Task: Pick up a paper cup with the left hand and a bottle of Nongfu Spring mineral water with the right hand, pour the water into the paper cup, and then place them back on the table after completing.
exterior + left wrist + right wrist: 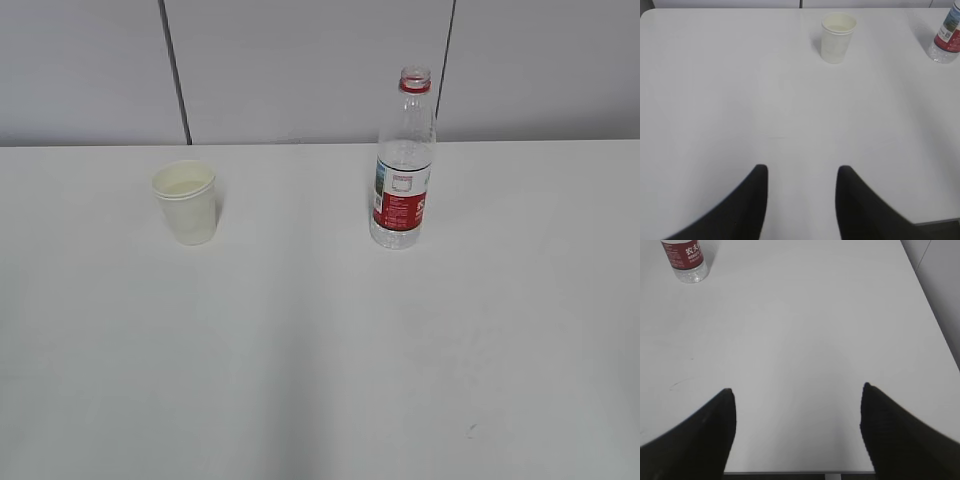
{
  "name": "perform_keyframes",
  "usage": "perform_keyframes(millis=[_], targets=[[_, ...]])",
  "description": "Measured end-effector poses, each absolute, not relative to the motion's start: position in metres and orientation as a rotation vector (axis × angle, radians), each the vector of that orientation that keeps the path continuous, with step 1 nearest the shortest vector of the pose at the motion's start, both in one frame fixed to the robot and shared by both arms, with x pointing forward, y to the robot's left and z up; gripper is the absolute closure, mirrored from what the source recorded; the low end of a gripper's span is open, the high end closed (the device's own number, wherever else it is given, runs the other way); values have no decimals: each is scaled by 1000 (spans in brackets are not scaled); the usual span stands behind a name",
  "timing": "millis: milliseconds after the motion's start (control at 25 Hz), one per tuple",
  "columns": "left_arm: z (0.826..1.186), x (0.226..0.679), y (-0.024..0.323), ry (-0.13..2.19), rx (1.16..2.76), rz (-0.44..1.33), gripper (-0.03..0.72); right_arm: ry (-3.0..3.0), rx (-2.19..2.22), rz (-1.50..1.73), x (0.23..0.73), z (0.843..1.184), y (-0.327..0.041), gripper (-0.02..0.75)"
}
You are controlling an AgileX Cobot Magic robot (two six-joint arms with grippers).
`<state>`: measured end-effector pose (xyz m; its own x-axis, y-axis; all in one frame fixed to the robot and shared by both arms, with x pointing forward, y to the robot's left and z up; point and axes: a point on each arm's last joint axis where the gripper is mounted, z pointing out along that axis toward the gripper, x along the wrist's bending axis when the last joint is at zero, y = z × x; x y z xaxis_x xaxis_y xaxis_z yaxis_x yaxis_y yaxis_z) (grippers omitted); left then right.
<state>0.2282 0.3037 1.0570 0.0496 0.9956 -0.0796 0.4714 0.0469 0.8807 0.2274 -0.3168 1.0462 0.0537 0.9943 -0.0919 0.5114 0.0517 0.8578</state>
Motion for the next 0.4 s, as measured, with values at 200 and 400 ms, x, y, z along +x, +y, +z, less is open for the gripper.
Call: perform_keyframes(millis=[200,400], targets=[[1057,228,303,1529,1534,822,398,1560,1562,794,227,1046,-317,166],[1057,228,303,1529,1534,822,417,1560,1562,794,227,1046,-317,166]])
